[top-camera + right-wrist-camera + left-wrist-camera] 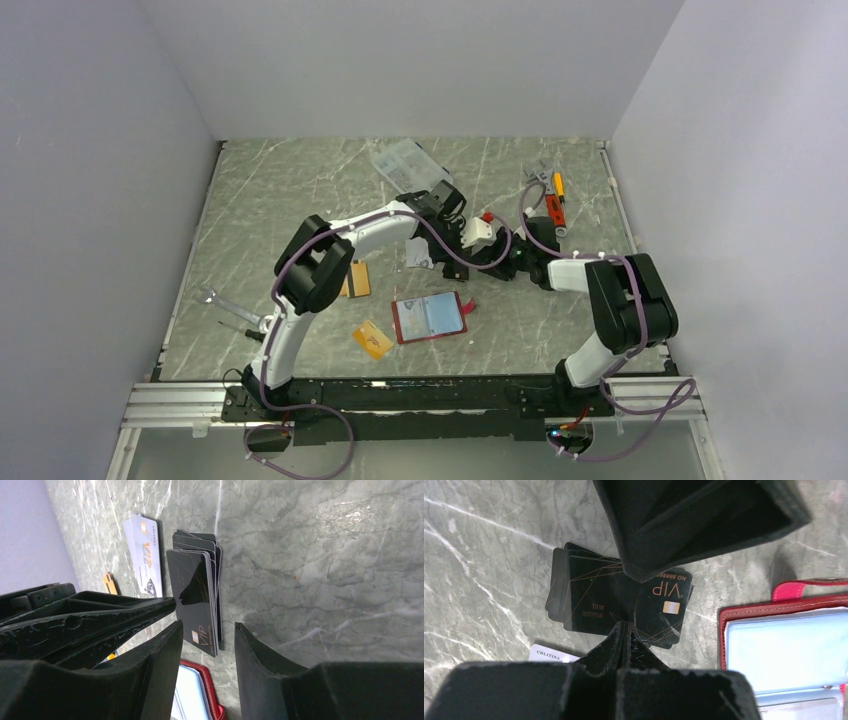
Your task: Put the credit cards into the card holder
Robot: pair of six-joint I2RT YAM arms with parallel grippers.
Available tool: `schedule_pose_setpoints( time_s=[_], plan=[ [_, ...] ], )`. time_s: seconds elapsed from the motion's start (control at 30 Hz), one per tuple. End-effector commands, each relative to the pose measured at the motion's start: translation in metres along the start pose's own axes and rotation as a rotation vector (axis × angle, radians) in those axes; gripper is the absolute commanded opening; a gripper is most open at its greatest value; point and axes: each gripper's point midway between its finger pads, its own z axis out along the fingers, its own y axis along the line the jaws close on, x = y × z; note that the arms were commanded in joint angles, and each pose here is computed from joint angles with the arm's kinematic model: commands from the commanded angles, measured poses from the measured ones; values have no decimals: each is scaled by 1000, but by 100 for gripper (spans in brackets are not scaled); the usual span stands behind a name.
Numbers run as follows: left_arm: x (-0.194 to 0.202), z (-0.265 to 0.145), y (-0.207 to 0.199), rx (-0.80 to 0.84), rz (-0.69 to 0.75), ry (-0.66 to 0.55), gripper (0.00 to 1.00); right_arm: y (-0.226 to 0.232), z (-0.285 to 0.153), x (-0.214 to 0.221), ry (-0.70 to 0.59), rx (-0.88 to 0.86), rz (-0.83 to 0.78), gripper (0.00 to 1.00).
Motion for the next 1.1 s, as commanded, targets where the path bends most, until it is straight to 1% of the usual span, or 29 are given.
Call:
schedule_pose_setpoints(
  time_s=[0.0, 0.3, 0.6, 0.8, 1.07],
  plan=[
    [3, 7, 10, -48, 26, 36, 0, 12, 3, -7, -12, -74, -16, 45],
    [4, 20, 3, -20, 55, 63, 0, 1, 7, -2, 1, -75, 23, 44],
    [3, 26, -11, 15, 70, 68, 0, -8, 10, 3, 11, -96, 84, 41],
    [2, 30, -17, 37, 68, 64, 0, -12, 9, 8, 17, -110, 123, 38],
    [-5, 33, -21, 54, 67, 42, 0, -7, 6, 9, 17, -138, 131, 32]
  ],
)
